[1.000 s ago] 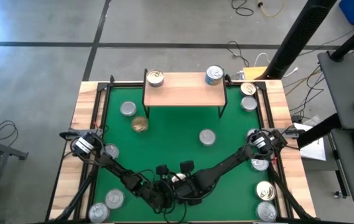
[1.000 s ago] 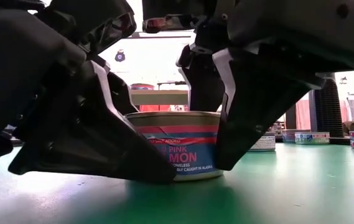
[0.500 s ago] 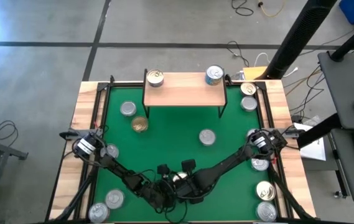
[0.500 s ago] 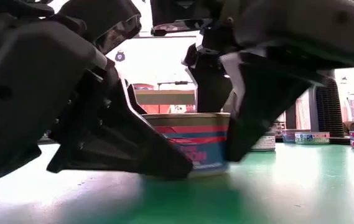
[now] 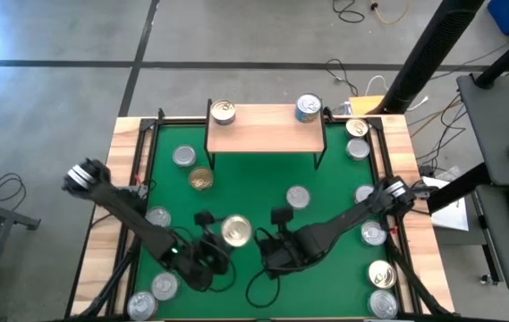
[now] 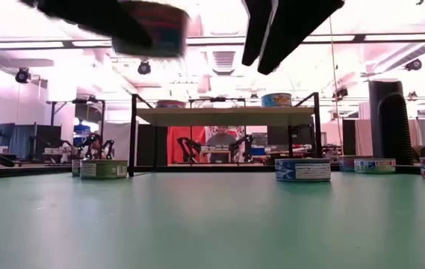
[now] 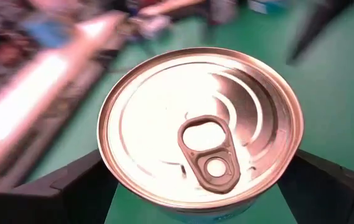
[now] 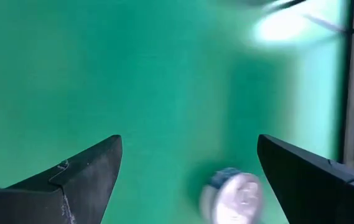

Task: Stack canned seafood by type on shelf
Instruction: Stack the blue pink tuna can on top of the blue pink tuna can on the shelf

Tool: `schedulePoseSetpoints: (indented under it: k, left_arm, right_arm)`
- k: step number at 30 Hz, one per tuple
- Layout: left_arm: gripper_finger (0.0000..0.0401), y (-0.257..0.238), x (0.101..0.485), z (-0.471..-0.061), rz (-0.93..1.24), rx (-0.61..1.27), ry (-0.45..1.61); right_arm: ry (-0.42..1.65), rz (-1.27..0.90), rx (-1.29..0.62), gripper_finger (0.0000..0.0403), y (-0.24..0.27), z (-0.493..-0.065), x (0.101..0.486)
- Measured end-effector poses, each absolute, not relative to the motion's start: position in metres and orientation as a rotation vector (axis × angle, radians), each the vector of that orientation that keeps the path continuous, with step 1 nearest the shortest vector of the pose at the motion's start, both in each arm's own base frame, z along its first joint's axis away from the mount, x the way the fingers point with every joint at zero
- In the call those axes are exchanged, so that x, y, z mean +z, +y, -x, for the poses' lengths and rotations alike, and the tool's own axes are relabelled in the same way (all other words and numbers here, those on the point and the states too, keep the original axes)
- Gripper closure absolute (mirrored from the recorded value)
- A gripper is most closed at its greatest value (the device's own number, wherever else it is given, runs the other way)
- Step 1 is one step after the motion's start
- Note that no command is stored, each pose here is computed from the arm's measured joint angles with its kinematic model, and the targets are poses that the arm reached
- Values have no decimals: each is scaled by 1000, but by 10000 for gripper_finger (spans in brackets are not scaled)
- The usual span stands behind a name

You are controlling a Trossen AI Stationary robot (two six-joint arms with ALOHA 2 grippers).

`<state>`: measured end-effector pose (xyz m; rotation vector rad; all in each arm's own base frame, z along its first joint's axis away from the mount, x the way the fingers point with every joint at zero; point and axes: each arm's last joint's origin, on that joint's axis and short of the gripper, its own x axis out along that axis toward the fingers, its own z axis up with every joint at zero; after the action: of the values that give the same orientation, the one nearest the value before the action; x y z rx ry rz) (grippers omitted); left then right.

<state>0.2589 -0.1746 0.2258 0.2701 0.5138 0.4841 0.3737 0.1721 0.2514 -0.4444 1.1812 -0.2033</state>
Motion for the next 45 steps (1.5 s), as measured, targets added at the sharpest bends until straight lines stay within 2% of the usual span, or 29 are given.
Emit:
schedulePoseSetpoints:
  k: [7, 13, 18, 24, 29, 35, 39, 45]
  left_arm:
    - [36, -112, 272, -231, -205, 730, 405]
    - [35, -44, 288, -230, -105, 974, 382]
    - [35, 14, 293, -237, -58, 1111, 441]
    - [35, 76, 302, -244, 70, 1144, 386]
    - [35, 113, 304, -243, 147, 1216, 296]
    - [35, 134, 297, -253, 149, 1263, 246]
    - [35, 143, 284, -265, 144, 1274, 288]
    - [35, 157, 266, -283, 212, 1204, 336]
  right_arm:
    - [1063, 473, -196, 39, 149, -378, 251]
    - [927, 556, -23, 39, 123, -393, 228]
    - [827, 544, -2, 39, 74, -401, 216]
    - [641, 465, 137, 39, 27, -404, 240]
    - [554, 481, 99, 39, -6, -403, 268]
    - [570, 469, 60, 39, -23, -395, 277]
    - [609, 516, 85, 39, -23, -388, 281]
    - [630, 536, 100, 39, -21, -374, 294]
